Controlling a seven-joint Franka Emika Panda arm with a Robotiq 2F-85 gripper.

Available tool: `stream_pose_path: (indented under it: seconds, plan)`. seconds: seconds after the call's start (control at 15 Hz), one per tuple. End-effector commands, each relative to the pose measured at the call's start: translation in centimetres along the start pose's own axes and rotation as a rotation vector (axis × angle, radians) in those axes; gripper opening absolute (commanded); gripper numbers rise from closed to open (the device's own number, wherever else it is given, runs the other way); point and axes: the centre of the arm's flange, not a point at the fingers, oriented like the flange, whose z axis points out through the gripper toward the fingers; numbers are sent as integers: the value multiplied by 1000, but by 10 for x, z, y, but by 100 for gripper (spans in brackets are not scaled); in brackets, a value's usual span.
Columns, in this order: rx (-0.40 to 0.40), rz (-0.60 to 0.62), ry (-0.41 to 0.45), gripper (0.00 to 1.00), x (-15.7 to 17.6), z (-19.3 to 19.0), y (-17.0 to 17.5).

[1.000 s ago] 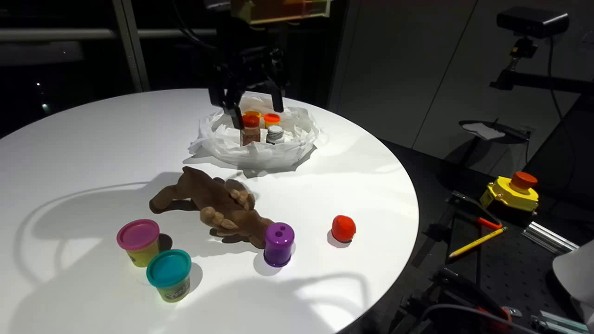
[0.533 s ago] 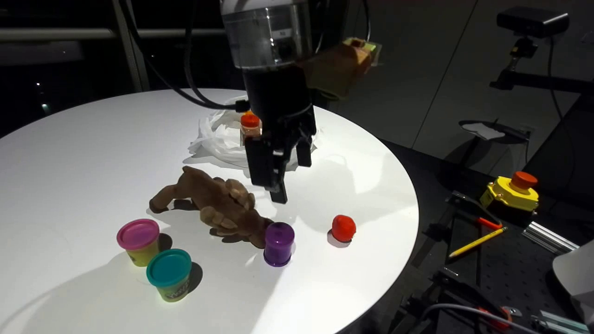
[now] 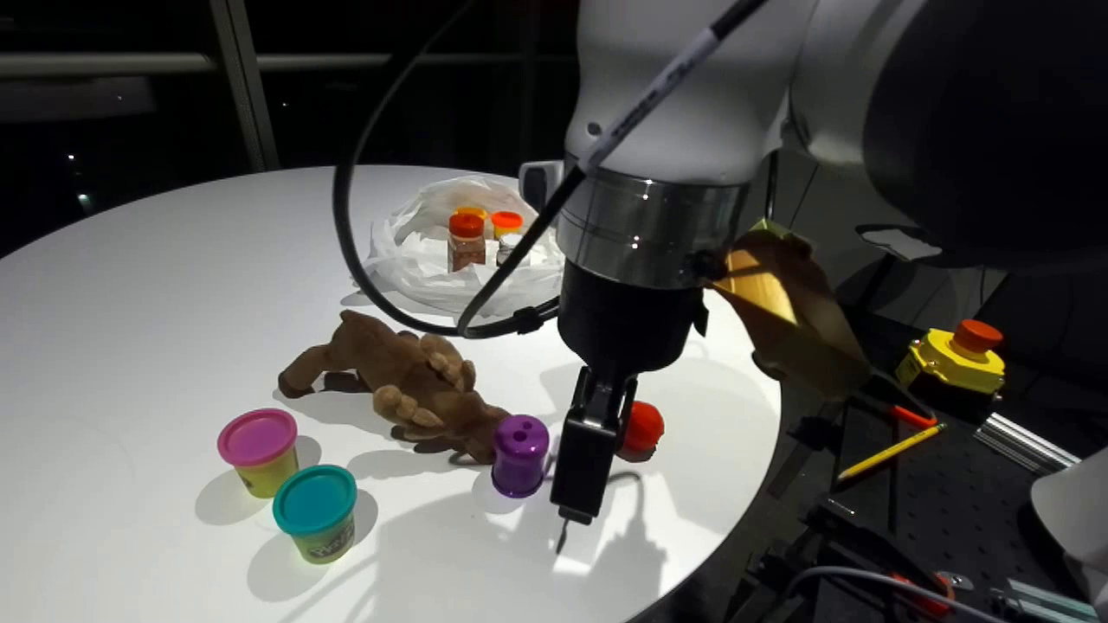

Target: Put all the objects on the table in the plastic bag

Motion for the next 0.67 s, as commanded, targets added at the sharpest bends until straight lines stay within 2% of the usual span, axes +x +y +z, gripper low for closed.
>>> stream_pose_path:
  seconds: [0.0,0.27,0.6]
  plan:
    - [14,-16,103,100,-3,-1,-4]
    - [4,-8,142,100,17,0,3]
    - [1,14,136,100,35,4,20]
